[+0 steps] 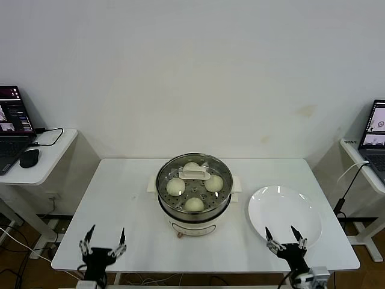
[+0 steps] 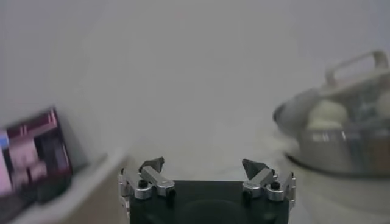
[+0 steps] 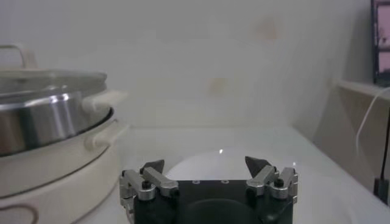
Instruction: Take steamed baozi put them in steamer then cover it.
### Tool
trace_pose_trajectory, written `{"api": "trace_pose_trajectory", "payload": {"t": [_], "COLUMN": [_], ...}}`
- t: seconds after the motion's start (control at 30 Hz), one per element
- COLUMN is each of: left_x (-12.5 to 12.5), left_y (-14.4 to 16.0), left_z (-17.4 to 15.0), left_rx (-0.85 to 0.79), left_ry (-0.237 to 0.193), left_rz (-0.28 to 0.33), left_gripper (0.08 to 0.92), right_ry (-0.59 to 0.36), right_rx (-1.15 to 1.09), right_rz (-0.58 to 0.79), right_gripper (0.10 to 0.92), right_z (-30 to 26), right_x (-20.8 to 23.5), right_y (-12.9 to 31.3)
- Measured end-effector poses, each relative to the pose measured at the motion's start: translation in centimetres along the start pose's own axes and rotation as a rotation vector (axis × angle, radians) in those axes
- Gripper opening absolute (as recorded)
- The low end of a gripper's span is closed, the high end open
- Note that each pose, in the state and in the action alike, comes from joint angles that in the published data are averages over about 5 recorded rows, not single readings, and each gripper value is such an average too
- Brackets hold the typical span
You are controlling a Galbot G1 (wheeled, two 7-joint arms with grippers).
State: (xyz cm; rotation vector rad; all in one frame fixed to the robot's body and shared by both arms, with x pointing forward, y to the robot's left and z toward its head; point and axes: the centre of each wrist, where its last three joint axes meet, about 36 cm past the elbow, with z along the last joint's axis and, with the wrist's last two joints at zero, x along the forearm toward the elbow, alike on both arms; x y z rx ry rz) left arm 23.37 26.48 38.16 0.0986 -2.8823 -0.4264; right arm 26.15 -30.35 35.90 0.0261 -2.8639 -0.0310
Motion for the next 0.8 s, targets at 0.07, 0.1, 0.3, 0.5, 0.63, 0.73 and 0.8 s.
{"api": "trace_pose_trajectory", "payload": {"t": [0.07, 0.1, 0.3, 0.5, 0.63, 0.73, 0.8], "left_x": [0.8, 1.1, 2.5, 3.7, 4.2, 4.5, 4.6], "left_y": [-0.2, -0.3, -0.7, -1.0, -1.2, -1.2, -1.2], "left_z": [0.6, 0.8, 1.1, 0.7, 0.3, -0.1, -0.2], "left_rx": [0.015, 0.021, 0.069, 0.106, 0.121, 0.125, 0.126], "left_ry": [0.027, 0.038, 0.088, 0.114, 0.122, 0.123, 0.123], "left_rz": [0.005, 0.009, 0.022, 0.038, 0.046, 0.052, 0.054], "left_gripper": [0.823, 0.823, 0.823, 0.823, 0.823, 0.823, 0.823], "right_ry": [0.007, 0.010, 0.024, 0.039, 0.042, 0.044, 0.045], "right_rx": [0.007, 0.010, 0.013, 0.018, 0.026, 0.030, 0.031], "right_rz": [-0.002, -0.003, -0.013, -0.031, -0.039, -0.043, -0.044], "right_gripper": [0.823, 0.823, 0.823, 0.823, 0.823, 0.823, 0.823], "right_z": [-0.1, -0.1, -0.3, -0.1, -0.1, 0.0, 0.0], "right_x": [0.4, 0.6, 1.5, 2.4, 2.6, 2.7, 2.7], "right_y": [-0.1, -0.1, 0.4, 1.2, 1.7, 1.9, 1.9]}}
